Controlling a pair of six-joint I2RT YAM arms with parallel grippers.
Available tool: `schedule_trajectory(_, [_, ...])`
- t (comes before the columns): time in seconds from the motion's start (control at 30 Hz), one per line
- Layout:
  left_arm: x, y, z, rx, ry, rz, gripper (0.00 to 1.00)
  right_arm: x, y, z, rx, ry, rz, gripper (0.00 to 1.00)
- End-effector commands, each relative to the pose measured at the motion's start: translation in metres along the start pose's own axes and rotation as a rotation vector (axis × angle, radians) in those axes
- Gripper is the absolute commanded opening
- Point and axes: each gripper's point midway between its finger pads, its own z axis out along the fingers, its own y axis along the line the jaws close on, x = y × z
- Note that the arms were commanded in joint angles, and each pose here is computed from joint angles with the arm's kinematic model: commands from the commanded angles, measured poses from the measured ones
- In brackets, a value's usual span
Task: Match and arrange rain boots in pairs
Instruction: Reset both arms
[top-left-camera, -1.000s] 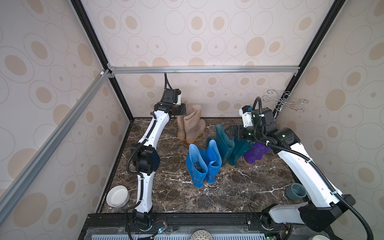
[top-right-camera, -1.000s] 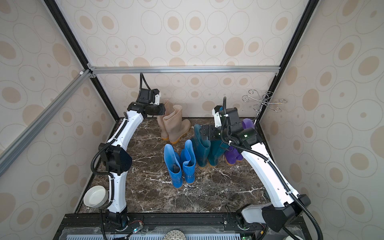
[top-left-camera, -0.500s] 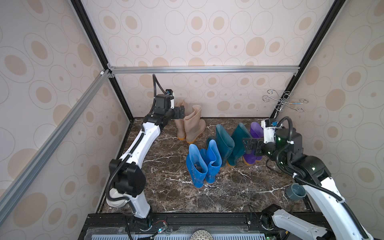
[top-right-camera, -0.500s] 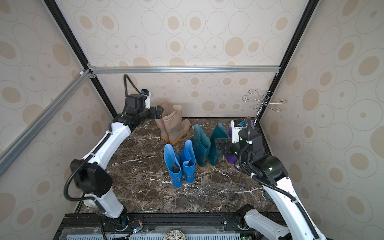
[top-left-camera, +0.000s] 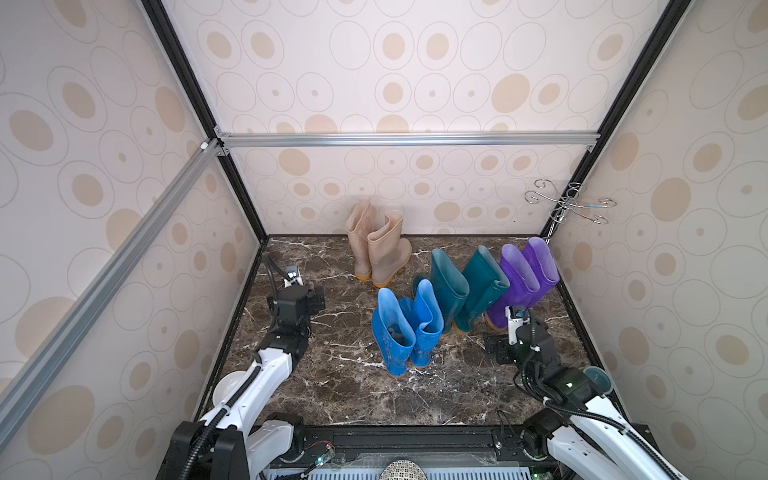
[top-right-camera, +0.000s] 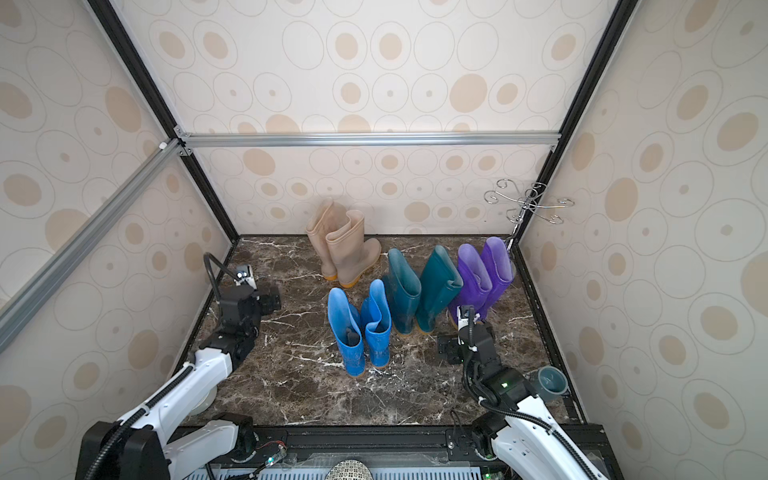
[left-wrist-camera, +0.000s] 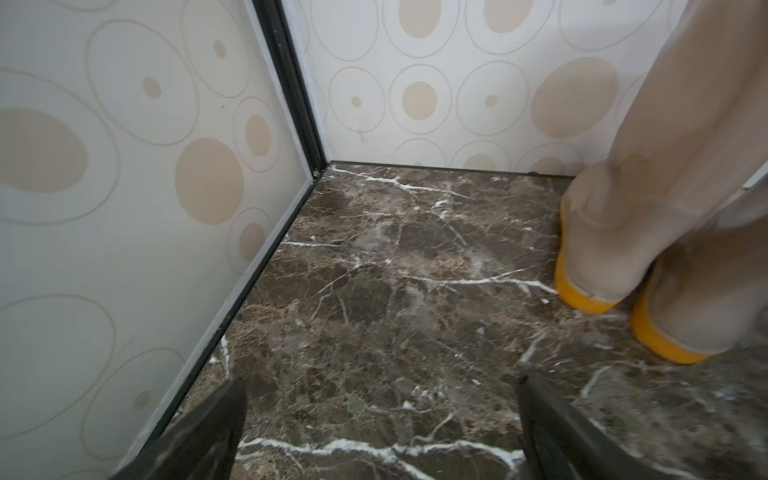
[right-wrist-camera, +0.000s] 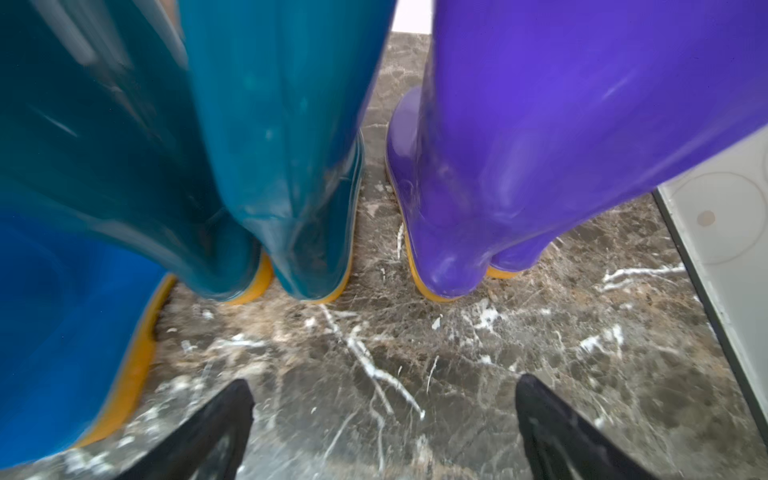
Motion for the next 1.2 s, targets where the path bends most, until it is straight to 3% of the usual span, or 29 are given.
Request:
schedule_trajectory(0.0, [-0.004, 0.021, -0.011, -0.078, -0.160, -0.041, 1.00, -0.039, -0.002, 0.009, 0.032, -0.161, -0.020, 1.00])
schedule_trajectory(0.13, [0.026, 0.027, -0.014, -0.089, -0.202, -0.061, 1.00, -0.047, 0.001, 0.032, -0.003, -0.190, -0.106, 1.00])
schedule_trajectory(0.23, [0.028, 0.021, -0.004, -0.076, -0.215, -0.048, 1.00, -0.027, -0.021, 0.056, 0.003, -0.134, -0.016, 1.00])
schedule_trajectory(0.3, [0.027, 0.011, 0.006, -0.045, -0.218, -0.016, 1.00, -0.019, -0.024, 0.064, -0.034, -0.147, 0.018, 1.00])
schedule_trajectory(0.43, [0.016, 0.010, 0.014, -0.054, -0.287, -0.003, 1.00, -0.031, -0.019, 0.065, -0.061, -0.245, -0.048, 1.00])
schedule_trajectory(0.63, [0.011, -0.007, 0.018, 0.059, -0.370, -0.019, 1.00, -0.045, -0.013, 0.089, -0.094, -0.268, -0.100, 1.00])
schedule_trajectory(0.87, [0.024, -0.011, 0.027, 0.066, -0.347, -0.006, 1.00, -0.050, -0.006, 0.118, -0.177, -0.261, -0.143, 1.00])
schedule_trajectory(1.17, [0.027, -0.009, 0.039, 0.044, -0.301, -0.015, 1.00, -0.050, -0.021, 0.131, -0.160, -0.214, -0.071, 1.00])
